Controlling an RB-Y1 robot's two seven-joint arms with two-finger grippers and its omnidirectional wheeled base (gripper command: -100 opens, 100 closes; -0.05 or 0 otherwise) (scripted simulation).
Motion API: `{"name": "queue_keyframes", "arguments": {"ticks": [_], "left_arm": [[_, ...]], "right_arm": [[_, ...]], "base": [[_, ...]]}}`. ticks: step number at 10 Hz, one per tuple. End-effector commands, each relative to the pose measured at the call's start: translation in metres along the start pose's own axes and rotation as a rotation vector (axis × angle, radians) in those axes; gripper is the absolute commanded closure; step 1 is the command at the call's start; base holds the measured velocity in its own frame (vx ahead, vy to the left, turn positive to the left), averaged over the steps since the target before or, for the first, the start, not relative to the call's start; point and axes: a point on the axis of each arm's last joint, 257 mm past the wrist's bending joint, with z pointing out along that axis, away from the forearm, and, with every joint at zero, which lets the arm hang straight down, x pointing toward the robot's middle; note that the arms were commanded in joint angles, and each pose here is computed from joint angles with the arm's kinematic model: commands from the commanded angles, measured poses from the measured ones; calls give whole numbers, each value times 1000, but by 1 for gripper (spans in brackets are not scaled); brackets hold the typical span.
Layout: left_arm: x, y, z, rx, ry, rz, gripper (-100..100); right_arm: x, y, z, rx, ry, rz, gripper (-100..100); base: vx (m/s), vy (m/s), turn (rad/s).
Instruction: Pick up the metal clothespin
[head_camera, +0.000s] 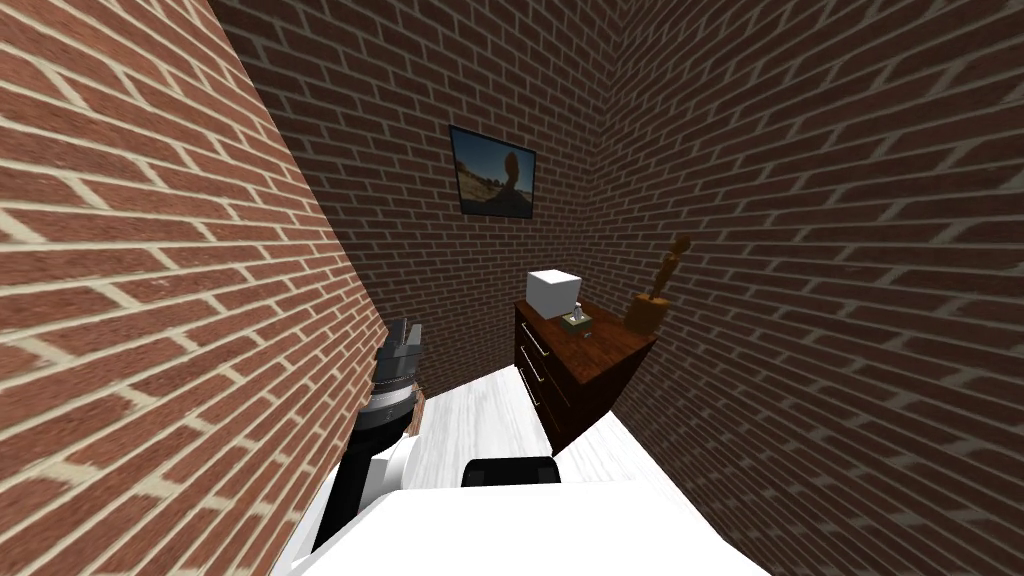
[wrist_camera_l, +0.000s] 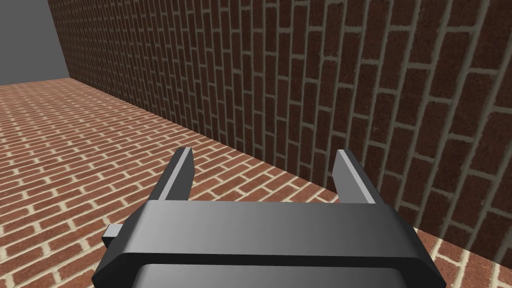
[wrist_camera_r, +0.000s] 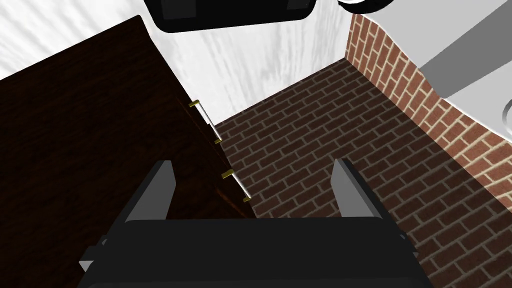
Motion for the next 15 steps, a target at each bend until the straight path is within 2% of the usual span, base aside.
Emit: {"name": "queue_keyframes", "arguments": {"ticks": [1, 2, 3, 4, 5, 6, 7, 8, 9, 10, 11, 12, 13, 14, 15], "left_arm": [[0, 0, 0, 0, 0, 0, 0], [0, 0, 0, 0, 0, 0, 0], [0, 0, 0, 0, 0, 0, 0], [0, 0, 0, 0, 0, 0, 0], [0, 0, 0, 0, 0, 0, 0], [0, 0, 0, 0, 0, 0, 0], [0, 0, 0, 0, 0, 0, 0], [0, 0, 0, 0, 0, 0, 0], [0, 0, 0, 0, 0, 0, 0], [0, 0, 0, 0, 0, 0, 0], [0, 0, 0, 0, 0, 0, 0], [0, 0, 0, 0, 0, 0, 0], [0, 0, 0, 0, 0, 0, 0], [0, 0, 0, 0, 0, 0, 0], [0, 0, 0, 0, 0, 0, 0]], "right_arm": [[23, -20, -16, 38, 73, -11, -100], [22, -26, -22, 46, 88, -28, -100], [40, -42, -37, 78, 142, -26, -100], [38, -50, -46, 90, 164, -51, -100], [53, -68, -64, 124, 216, -52, -100], [50, -74, -71, 135, 234, -72, -100], [59, -89, -90, 162, 285, -80, -100], [58, -97, -98, 179, 298, -92, -100], [65, -114, -117, 213, 340, -95, -100], [61, -119, -124, 223, 354, -112, -100], [65, -134, -143, 255, 391, -114, -100], [61, -138, -149, 264, 402, -128, -100], [61, -152, -168, 296, 434, -132, -100], [57, -156, -173, 304, 444, -145, -100], [52, -170, -193, 337, 474, -156, -100]], "base": [[68, 28, 108], [76, 24, 62], [101, 35, 114], [90, 36, 71], [120, 38, 119], [98, 41, 84], [134, 52, 120], [108, 34, 62], [132, 30, 137], [114, 16, 76], [134, 39, 166], [124, 27, 65], [142, 14, 151], [138, 11, 73], [155, 16, 104]]}}
